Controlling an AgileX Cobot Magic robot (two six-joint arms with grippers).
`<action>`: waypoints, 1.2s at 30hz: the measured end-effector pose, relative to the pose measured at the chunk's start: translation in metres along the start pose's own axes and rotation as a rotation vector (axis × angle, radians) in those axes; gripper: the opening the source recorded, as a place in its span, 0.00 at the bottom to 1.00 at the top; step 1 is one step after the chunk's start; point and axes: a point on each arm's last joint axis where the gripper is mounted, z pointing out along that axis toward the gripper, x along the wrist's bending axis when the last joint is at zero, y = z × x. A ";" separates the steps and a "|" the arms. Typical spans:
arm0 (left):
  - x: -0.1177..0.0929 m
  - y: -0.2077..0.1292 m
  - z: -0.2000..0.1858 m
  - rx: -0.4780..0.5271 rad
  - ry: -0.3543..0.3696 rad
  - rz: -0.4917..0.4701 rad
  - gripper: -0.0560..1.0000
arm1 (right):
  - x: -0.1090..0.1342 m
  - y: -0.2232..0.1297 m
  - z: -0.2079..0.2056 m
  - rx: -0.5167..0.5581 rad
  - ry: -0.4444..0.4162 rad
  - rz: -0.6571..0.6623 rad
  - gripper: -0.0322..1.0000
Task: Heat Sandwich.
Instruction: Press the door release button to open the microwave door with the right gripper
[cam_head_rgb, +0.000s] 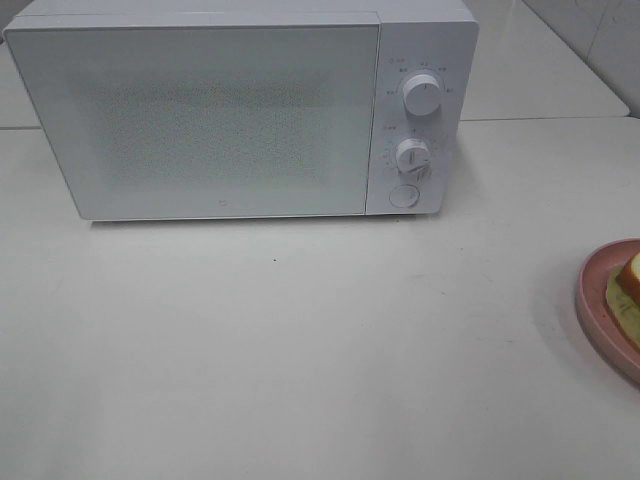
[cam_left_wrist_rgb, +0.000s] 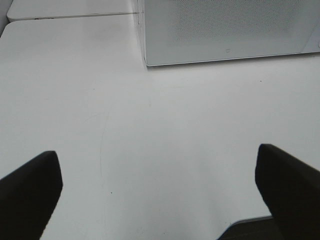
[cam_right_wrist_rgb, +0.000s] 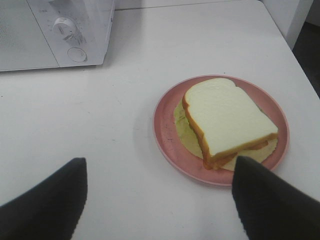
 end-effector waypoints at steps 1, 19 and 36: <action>0.000 0.000 0.000 0.000 0.000 0.000 0.99 | 0.000 0.000 0.000 0.000 0.000 0.000 0.78; 0.000 0.000 0.000 0.000 0.000 0.000 0.99 | 0.000 0.000 0.000 0.000 0.000 0.000 0.78; 0.000 0.000 0.000 0.000 0.000 0.000 0.99 | 0.005 0.036 0.032 0.110 -0.006 -0.014 0.78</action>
